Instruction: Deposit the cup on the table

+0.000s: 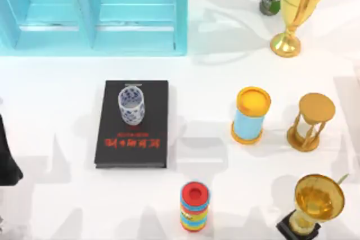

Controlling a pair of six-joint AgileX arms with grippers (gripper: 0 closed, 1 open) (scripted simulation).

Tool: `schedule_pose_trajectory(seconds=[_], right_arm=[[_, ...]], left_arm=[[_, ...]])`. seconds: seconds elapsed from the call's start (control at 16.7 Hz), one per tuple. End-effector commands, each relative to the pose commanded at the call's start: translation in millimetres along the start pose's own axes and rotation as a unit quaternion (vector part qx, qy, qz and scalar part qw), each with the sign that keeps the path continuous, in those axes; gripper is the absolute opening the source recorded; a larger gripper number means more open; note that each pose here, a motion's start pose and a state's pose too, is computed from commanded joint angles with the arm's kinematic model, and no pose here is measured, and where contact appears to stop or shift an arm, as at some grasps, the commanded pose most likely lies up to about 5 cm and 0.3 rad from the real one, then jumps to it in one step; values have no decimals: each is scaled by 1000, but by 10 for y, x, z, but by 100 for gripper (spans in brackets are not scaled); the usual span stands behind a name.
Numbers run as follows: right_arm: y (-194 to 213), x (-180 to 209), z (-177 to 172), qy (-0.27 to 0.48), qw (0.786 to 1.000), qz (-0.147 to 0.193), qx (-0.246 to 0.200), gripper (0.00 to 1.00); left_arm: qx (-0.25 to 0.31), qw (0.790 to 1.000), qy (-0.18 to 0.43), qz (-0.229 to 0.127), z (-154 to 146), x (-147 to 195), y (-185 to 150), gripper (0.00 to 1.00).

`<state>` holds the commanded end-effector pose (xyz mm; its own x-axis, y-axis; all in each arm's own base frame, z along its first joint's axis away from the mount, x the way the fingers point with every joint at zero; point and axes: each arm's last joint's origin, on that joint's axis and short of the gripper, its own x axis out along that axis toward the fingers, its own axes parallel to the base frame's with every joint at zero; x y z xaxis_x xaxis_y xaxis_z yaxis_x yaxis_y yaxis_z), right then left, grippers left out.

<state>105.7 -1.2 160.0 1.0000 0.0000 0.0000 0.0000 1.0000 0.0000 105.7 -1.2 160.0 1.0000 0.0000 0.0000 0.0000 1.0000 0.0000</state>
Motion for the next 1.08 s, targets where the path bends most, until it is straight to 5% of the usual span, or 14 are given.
schedule_pose_trajectory(seconds=[0.24,0.54,0.78,1.08], right_arm=[[0,0,0,0,1000,0,0,100],[0,0,0,0,1000,0,0,100],[0,0,0,0,1000,0,0,100],[0,0,0,0,1000,0,0,100]], left_arm=[[-10,1000,21,-1,8,7,-2,100],[-69,984,167,-8,203,88,-35,100],[-107,945,310,-17,633,344,-131,100],[-115,887,446,-41,1311,1054,-451,100]])
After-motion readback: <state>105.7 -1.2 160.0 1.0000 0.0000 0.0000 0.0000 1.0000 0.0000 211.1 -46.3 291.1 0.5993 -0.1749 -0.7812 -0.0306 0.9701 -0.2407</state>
